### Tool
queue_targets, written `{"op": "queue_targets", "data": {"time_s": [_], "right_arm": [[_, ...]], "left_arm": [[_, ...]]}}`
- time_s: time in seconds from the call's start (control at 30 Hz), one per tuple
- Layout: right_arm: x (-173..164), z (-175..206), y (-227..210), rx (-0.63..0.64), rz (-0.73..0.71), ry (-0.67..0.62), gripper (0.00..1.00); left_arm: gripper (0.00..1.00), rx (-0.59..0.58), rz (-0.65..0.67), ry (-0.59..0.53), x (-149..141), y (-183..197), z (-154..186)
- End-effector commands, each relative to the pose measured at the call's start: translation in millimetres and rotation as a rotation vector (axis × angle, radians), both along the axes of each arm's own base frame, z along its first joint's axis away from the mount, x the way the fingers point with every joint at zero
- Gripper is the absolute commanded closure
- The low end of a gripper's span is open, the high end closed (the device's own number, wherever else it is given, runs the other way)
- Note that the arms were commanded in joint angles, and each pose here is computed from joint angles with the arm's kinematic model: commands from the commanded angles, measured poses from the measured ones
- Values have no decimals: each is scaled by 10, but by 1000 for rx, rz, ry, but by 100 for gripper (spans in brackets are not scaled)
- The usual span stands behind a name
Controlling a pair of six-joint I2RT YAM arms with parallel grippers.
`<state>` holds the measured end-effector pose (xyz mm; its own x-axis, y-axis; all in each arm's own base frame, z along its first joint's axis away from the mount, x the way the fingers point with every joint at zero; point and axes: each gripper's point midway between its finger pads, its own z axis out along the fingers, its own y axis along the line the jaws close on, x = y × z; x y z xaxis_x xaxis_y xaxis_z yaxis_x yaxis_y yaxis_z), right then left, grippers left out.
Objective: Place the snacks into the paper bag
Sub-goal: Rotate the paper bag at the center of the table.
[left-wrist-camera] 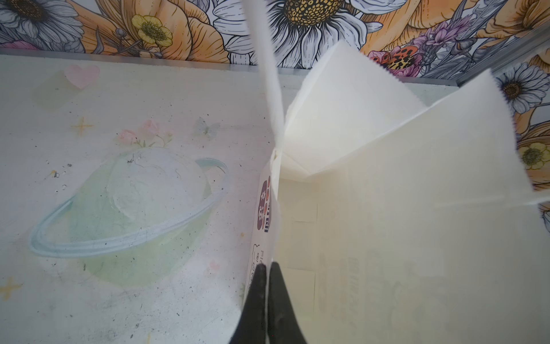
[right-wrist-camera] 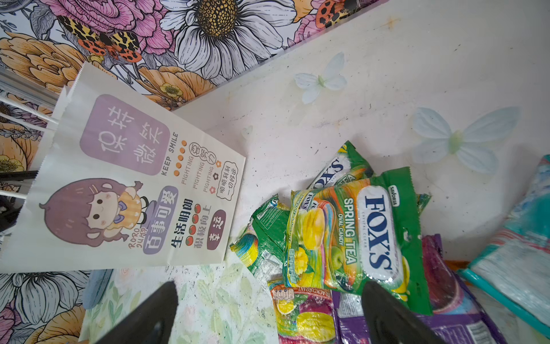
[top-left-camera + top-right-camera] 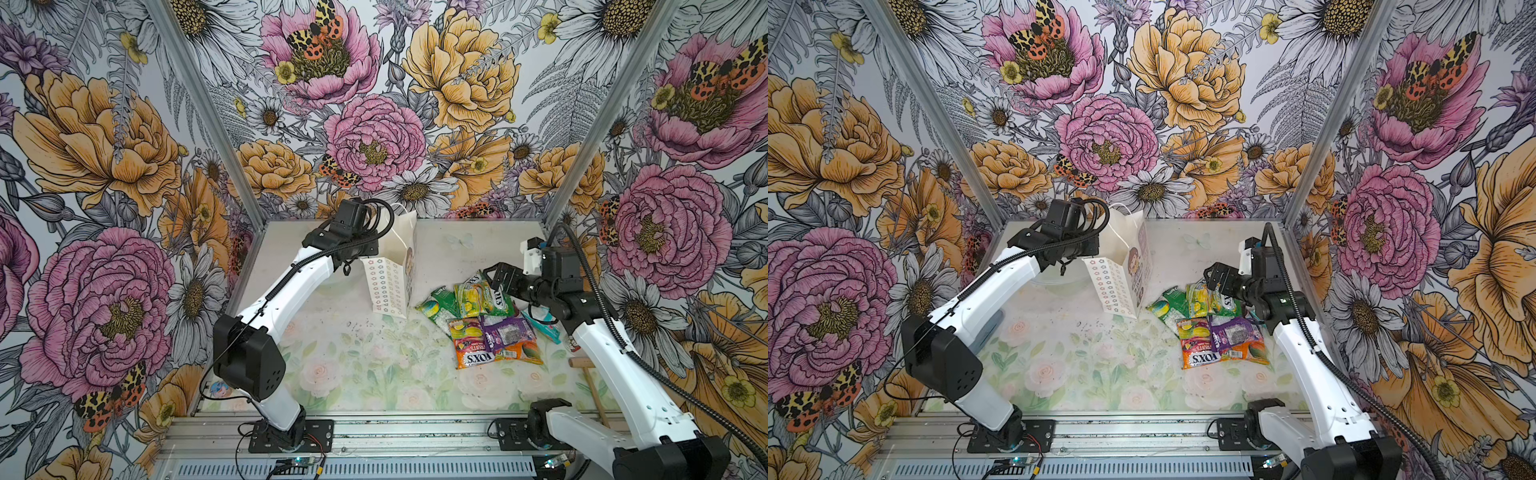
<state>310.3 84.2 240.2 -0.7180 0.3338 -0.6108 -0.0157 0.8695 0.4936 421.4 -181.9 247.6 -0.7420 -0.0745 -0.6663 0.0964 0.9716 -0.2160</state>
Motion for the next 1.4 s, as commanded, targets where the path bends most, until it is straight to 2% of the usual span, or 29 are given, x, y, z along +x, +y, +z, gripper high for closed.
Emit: {"op": "queue_targets", "data": {"time_s": [0.0,0.7,1.0,1.37], "right_arm": [[18,5,62,-2,38,-9,2],[39,-419,90,-54,63,114,5],[55,-561,116,-149,70,152,5],[7,-683,-298,-346,-90,216,2]], "left_arm": [[100,-48,25,-3,-19,15,55],[100,-121,118,14,-83,110,21],[100,-137,126,19,-105,109,16],[100,-157,119,6,-153,74,84]]}}
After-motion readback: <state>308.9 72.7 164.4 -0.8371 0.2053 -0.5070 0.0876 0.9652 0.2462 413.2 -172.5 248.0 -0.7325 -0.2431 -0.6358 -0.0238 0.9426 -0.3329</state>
